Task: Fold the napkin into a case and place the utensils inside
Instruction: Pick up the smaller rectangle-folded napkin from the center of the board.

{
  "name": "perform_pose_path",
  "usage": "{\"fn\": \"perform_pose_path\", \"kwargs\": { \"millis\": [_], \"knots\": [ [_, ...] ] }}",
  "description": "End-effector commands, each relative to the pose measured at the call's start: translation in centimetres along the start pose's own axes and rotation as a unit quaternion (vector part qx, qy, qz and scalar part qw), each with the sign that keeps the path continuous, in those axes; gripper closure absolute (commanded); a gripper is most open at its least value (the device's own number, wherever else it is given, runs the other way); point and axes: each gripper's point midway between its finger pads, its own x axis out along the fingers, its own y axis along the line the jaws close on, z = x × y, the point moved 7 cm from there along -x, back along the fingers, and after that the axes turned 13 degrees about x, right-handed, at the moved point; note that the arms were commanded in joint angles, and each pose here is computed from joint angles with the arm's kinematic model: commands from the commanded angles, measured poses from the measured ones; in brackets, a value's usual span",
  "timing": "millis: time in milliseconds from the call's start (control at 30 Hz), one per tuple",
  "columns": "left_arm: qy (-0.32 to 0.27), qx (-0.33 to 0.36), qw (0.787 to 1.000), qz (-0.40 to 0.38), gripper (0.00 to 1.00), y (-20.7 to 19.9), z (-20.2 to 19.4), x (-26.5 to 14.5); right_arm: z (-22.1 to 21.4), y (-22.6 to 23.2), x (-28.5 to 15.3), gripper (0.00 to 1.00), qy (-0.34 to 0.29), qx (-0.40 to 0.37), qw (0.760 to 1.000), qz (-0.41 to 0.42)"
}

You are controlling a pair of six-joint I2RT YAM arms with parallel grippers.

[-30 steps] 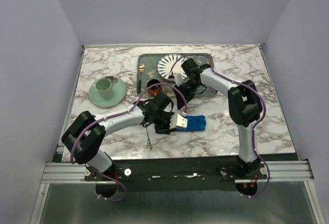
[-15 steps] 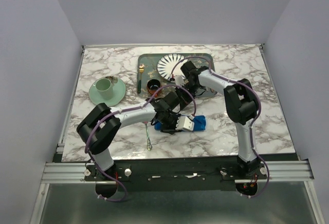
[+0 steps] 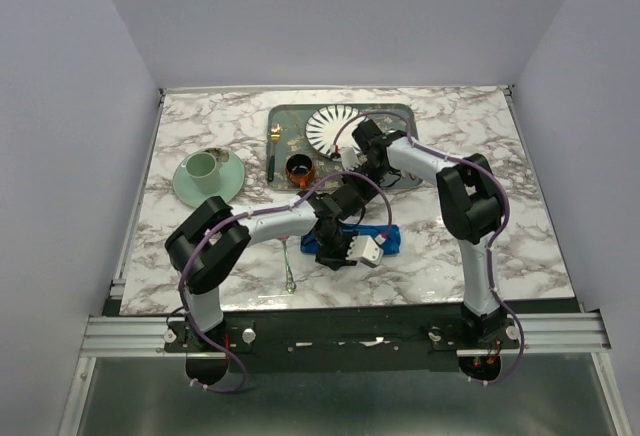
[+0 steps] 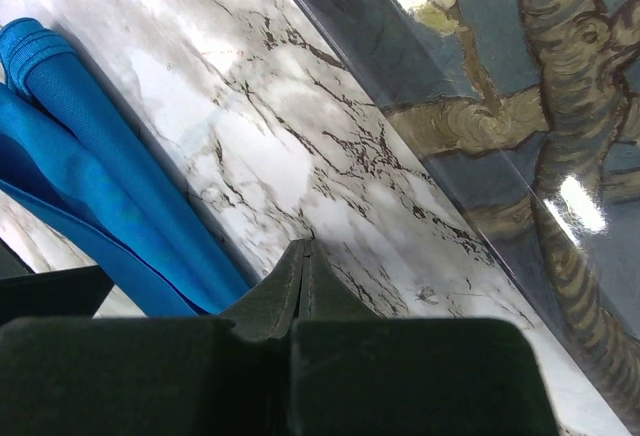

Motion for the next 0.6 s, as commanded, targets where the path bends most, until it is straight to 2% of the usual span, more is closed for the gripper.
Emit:
{"fn": "perform_pose_path", "kwargs": {
  "millis": [0,267,567],
  "knots": [
    [0.013,-0.014,1.0,0.0,0.67,1.5,-1.1,-0.2,-1.6,-0.4,1.1,0.99,0.026,-0.016,0.999,-0.017],
    [-0.004,-0.035,0.999,0.012,0.68,4.3,-1.4,-1.5,-2.5,0.0,1.3,0.99,0.036,-0.025,0.999,-0.011],
    [-0.013,-0.028,0.999,0.008,0.69,5.3,-1.3,-1.8,-2.8,0.3,1.5,0.99,0.039,-0.026,0.999,-0.002]
  ]
}}
